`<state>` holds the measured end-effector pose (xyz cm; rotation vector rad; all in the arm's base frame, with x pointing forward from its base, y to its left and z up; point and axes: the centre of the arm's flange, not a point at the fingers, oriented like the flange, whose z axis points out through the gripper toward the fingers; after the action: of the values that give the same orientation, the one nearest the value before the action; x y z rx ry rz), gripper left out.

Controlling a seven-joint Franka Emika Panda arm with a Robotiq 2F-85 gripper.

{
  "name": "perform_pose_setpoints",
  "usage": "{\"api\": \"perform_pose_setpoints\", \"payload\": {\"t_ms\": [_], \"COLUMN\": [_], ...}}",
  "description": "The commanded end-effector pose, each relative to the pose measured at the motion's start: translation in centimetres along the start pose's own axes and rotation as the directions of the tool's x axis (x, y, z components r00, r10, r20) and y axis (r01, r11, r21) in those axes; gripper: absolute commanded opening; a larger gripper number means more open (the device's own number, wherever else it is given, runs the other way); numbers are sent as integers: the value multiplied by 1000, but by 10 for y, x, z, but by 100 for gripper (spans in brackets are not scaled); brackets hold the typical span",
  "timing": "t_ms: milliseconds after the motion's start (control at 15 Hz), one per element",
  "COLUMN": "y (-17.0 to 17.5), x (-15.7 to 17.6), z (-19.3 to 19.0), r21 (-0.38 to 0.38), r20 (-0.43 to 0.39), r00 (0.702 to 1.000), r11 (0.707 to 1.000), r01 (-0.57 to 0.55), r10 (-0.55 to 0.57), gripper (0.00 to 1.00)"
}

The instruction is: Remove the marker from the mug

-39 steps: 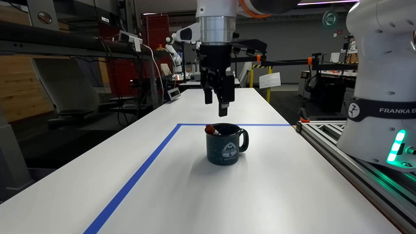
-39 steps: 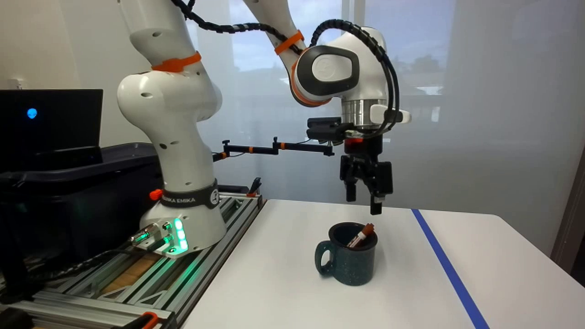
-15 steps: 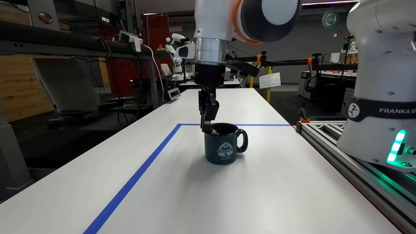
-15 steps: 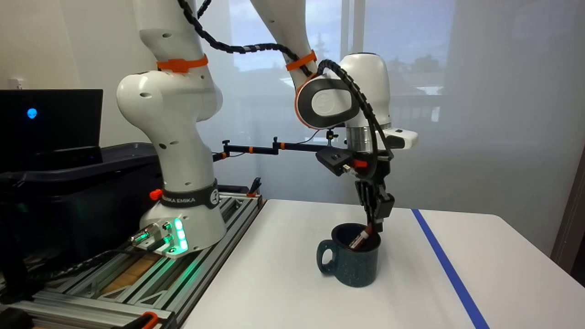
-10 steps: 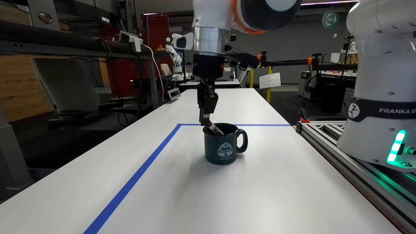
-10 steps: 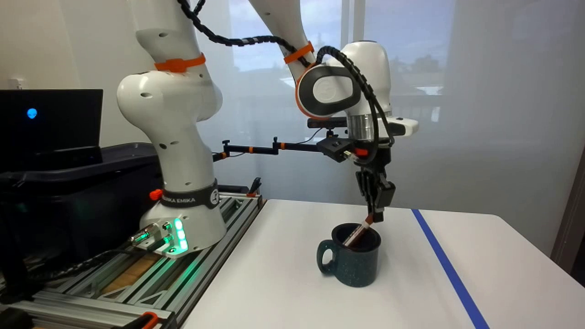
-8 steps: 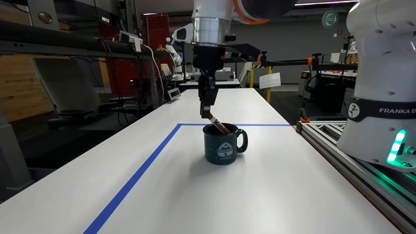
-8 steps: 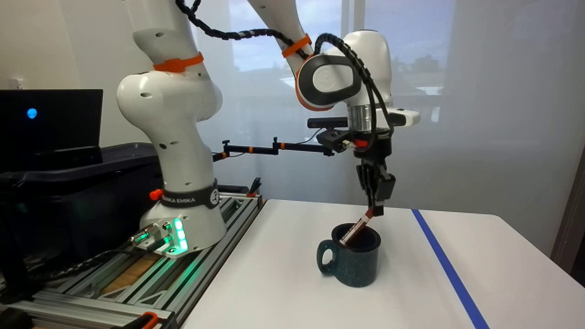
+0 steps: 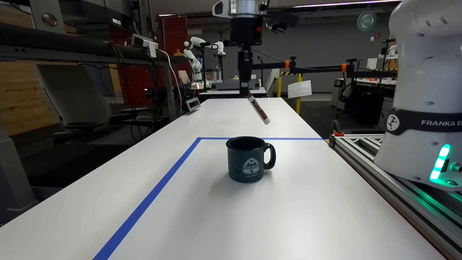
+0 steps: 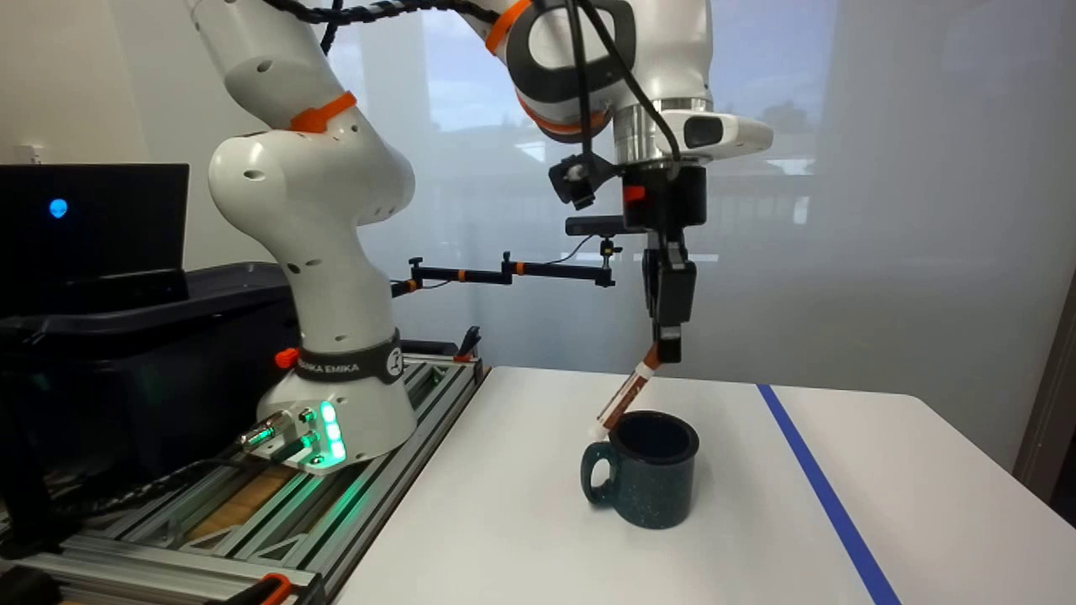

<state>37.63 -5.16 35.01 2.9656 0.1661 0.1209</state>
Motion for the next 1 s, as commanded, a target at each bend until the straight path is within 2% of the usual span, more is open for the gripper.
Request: {"api": "perform_pose_setpoints", "payload": {"t_ms": [0, 400, 933], "y": [34, 83, 92], "x": [-61, -82, -71], "z": [6, 56, 121], "r21": [11, 46, 53], "r20": [34, 55, 34], "r00": [993, 967, 974], "r11": [993, 967, 972], "r01": [-116, -250, -227], "r10": [115, 247, 226], "gripper": [5, 5, 5]}}
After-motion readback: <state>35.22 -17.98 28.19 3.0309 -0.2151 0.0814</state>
